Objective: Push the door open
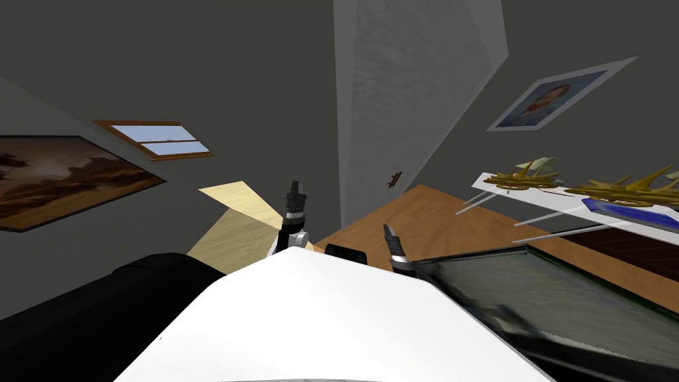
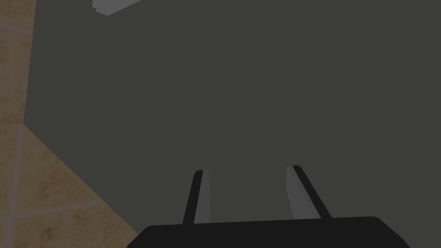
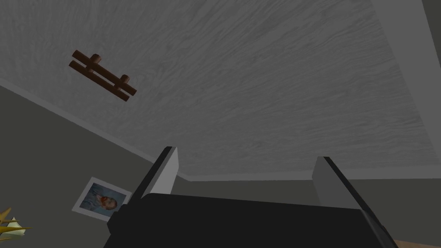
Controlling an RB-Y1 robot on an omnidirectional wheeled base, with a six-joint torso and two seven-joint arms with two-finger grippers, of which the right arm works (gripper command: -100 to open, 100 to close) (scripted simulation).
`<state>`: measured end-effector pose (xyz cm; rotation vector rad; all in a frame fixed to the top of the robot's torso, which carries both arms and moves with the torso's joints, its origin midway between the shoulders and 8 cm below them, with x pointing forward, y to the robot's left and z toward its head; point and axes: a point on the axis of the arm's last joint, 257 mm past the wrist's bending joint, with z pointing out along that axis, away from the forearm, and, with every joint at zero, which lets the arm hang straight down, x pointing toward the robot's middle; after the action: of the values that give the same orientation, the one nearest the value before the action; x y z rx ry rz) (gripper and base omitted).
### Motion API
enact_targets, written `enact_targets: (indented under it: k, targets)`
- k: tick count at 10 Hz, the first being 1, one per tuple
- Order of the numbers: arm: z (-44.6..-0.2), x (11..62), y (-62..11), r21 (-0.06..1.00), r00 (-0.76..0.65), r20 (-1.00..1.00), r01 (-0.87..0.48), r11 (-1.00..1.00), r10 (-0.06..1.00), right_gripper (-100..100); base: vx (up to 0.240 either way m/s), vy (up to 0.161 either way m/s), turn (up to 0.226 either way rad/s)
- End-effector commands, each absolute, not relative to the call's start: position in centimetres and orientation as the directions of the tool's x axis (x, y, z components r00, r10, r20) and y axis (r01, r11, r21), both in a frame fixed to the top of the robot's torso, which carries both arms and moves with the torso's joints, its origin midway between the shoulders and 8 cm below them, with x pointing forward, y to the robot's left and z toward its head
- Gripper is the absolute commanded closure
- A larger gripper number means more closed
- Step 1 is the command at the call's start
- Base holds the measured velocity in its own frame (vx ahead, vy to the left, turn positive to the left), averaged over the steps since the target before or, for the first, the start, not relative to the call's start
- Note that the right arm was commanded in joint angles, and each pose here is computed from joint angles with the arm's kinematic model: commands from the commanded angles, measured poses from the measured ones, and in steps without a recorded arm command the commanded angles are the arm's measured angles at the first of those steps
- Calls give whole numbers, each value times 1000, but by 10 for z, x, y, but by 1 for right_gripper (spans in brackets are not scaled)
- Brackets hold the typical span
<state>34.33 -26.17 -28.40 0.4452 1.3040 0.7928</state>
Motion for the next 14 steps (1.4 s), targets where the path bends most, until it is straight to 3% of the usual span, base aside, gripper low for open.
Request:
enact_targets:
  k: [1,14]
  targets:
    - [-293,341,-264,687,54,-693,-253,681,719,-100,19,36,69]
    - [-373,309,-286,550,-38,-833,-158,820,551,-100,45,23,92]
